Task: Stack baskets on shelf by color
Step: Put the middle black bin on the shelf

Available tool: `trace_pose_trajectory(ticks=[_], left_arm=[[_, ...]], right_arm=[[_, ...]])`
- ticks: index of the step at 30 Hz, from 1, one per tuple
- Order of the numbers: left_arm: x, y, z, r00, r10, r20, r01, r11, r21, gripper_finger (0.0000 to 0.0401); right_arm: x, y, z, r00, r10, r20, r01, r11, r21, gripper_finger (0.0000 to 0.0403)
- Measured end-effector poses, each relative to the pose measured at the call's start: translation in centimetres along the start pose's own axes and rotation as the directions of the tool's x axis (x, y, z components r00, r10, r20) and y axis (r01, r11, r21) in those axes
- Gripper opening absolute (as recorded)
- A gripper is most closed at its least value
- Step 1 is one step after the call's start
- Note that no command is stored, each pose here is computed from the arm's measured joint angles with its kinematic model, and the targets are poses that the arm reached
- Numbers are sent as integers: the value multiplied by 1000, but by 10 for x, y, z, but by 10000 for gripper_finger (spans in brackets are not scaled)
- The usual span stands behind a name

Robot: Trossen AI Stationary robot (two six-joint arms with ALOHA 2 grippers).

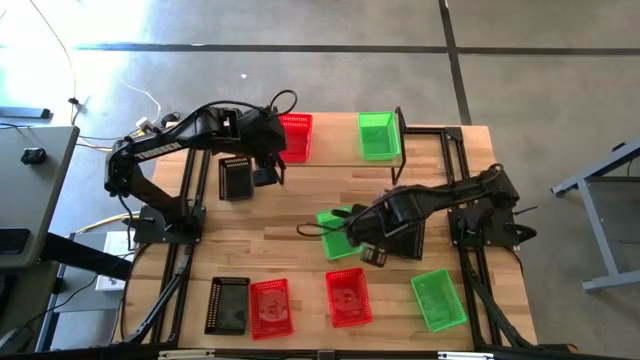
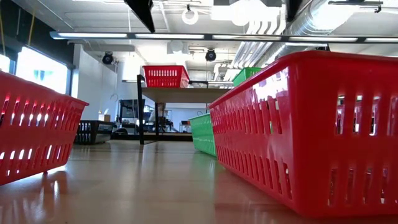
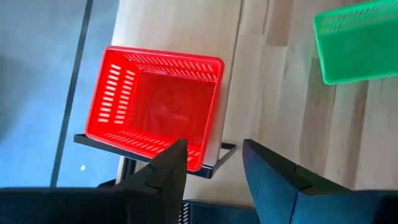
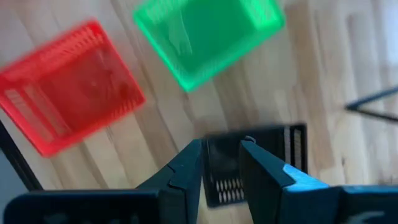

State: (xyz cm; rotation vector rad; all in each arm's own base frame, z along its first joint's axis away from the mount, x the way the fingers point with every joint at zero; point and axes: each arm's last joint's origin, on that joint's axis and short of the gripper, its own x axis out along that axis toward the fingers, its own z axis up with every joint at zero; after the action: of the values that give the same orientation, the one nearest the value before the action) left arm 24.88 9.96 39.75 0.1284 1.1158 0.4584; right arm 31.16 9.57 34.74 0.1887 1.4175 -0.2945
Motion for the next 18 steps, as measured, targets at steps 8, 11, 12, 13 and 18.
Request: trace_pose_trajectory(ticks=[8,11,12,13,18], left_arm=[[-16,3,-7,999,4,44,0,995,-101,143],[-20,3,-9,999,6,54,1,992,-127,143],[-21,3,-10,998,7,55,1,992,-129,143],[-22,4,-11,998,7,57,1,991,-131,143],[-25,0,-12,998,-7,59,16,988,-153,143]], right_arm=[[22,1,-33,995,60,-83,-61,998,-14,92],[31,2,-45,992,94,-83,-97,995,-33,92],[34,2,-50,992,99,-79,-103,994,-42,92],[37,3,-54,992,108,-70,-112,992,-53,92],[54,5,-78,989,143,-41,-147,981,-128,92]])
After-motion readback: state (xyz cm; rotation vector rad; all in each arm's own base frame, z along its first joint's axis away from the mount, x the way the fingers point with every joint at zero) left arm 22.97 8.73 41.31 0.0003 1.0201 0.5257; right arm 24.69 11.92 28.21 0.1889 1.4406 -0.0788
